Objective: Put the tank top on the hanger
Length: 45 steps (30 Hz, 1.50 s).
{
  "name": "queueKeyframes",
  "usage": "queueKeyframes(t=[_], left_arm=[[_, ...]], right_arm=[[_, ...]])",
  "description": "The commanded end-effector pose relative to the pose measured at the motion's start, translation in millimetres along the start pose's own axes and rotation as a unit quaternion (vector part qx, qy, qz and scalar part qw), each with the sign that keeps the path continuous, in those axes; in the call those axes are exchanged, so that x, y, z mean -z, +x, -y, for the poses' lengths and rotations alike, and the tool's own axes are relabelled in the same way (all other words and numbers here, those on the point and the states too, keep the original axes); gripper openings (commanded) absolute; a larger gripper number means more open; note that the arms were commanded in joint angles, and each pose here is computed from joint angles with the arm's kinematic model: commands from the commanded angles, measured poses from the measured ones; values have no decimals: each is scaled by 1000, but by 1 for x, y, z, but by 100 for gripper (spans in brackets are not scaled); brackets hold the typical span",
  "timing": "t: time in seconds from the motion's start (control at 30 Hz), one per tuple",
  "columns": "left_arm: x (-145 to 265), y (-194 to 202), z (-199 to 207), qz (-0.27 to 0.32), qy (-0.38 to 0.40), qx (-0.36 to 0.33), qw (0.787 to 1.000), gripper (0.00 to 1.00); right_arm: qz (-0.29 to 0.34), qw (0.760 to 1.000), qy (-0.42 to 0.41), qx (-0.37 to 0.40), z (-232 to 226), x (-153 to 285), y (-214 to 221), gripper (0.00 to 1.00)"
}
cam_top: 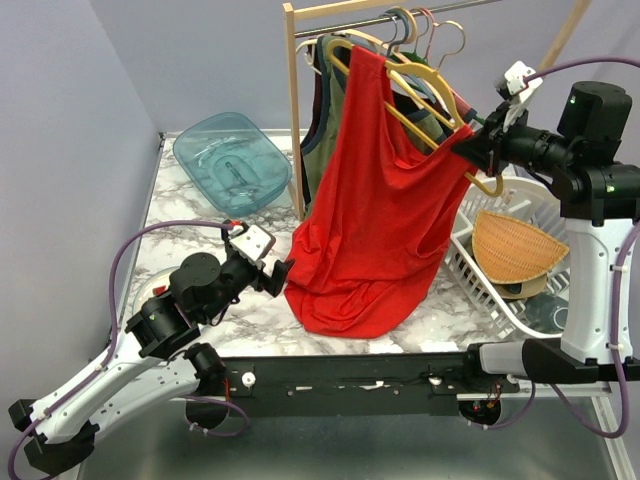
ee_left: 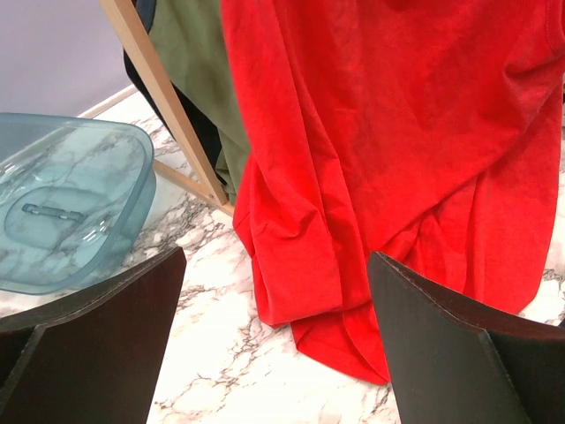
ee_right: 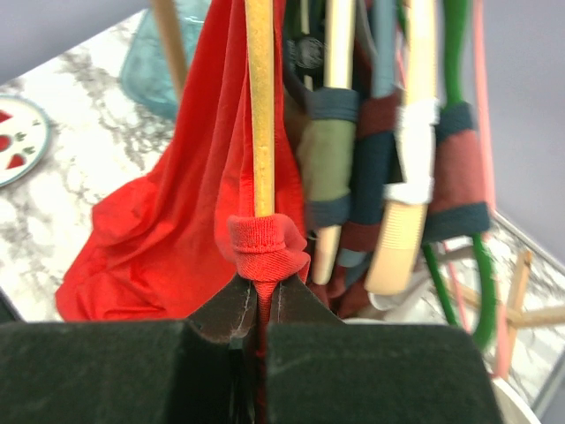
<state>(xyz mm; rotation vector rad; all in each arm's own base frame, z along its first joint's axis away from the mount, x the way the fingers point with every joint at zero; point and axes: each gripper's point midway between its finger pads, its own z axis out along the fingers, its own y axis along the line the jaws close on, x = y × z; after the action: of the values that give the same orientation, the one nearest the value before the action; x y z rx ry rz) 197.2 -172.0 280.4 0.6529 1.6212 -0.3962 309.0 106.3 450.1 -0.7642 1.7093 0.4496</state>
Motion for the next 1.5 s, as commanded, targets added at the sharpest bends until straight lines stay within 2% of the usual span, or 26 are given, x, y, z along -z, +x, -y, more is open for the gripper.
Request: queueKeyframes(t=[0.0, 0.27, 0.5, 0.9, 1.13, 1.47], left_arm=[[2, -7, 1, 12, 4, 5, 1000, 99], [4, -11, 0, 17, 5, 8, 1000, 99], [9, -9, -1, 19, 2, 15, 1000, 99], [14, -6, -5, 17, -7, 19, 1000, 99], [18, -3, -8, 14, -14, 19, 1000, 99], [18, -5, -7, 19, -10, 19, 1000, 99]], right_arm=[[28, 998, -46, 45, -37, 7, -17, 0], [9, 998, -48, 28, -47, -26, -12, 1], [4, 1000, 5, 25, -35, -67, -23, 0], [35, 999, 29, -9, -25, -126, -56, 0], [1, 999, 21, -27, -23, -155, -31, 0], [-25, 999, 11, -35, -25, -170, -11, 0]])
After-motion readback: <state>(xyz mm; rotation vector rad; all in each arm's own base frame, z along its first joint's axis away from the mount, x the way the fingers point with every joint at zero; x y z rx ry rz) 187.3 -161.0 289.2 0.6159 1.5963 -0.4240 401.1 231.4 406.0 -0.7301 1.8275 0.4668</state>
